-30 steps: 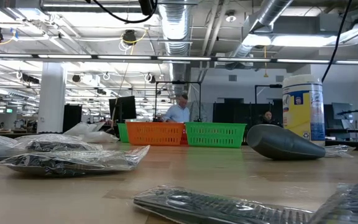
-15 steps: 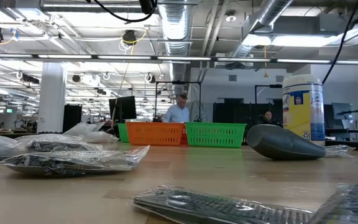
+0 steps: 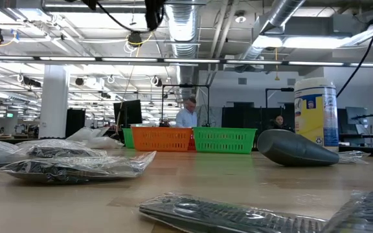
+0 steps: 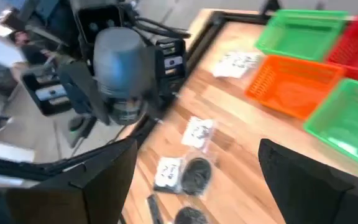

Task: Pick & Place Travel size toiletries
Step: Put the black deodorant into the green bin

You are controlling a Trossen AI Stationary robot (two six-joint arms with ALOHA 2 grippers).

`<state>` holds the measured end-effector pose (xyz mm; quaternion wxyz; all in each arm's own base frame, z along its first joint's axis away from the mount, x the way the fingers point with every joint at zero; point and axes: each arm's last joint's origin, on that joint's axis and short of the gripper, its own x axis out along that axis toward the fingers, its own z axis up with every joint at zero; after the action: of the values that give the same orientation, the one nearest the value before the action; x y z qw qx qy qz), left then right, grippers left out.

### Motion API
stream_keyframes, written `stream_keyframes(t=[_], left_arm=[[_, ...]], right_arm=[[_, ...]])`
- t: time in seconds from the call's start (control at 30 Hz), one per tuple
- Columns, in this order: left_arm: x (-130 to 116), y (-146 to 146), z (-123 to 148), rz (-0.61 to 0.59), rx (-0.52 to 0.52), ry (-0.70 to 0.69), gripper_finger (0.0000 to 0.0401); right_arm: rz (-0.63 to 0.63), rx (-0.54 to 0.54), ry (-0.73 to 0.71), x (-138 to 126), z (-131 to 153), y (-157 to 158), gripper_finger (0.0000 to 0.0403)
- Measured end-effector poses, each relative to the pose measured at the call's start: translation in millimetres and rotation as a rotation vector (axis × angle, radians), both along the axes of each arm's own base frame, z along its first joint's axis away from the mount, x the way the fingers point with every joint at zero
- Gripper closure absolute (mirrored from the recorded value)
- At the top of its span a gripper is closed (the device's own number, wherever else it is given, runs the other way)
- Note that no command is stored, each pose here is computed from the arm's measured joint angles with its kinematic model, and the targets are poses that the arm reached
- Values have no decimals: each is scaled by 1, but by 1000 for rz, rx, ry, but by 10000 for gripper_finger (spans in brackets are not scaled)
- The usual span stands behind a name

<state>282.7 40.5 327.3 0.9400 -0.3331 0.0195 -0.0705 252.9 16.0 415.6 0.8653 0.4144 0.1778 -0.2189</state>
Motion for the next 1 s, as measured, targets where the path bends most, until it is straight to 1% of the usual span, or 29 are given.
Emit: stream_keyframes(t=[0.07,0.13,0.23,0.4,0.57,0.67,0.73,0.9,1.0], left_arm=[[6,3,-6,6,8,16,211],[14,6,-14,0,18,48,211],[31,11,-22,-30,42,99,211],[59,24,-30,-55,131,208,211],[83,46,-31,-43,242,295,211],[96,59,-39,-35,294,369,211],[106,65,-43,-27,341,416,211],[130,76,-56,7,491,534,211],[143,83,-61,21,580,586,211]], right_arm=[[-21,18,67,-7,-5,-1,85],[-33,32,90,-9,-7,-1,91],[-33,29,131,-11,-10,-1,95],[-4,6,193,-15,-14,1,96],[25,-17,298,-38,-15,3,96],[41,-43,341,-54,-12,1,96],[93,-97,350,-64,-9,1,97],[289,-214,336,-80,-1,4,97],[346,-260,346,-86,0,4,97]])
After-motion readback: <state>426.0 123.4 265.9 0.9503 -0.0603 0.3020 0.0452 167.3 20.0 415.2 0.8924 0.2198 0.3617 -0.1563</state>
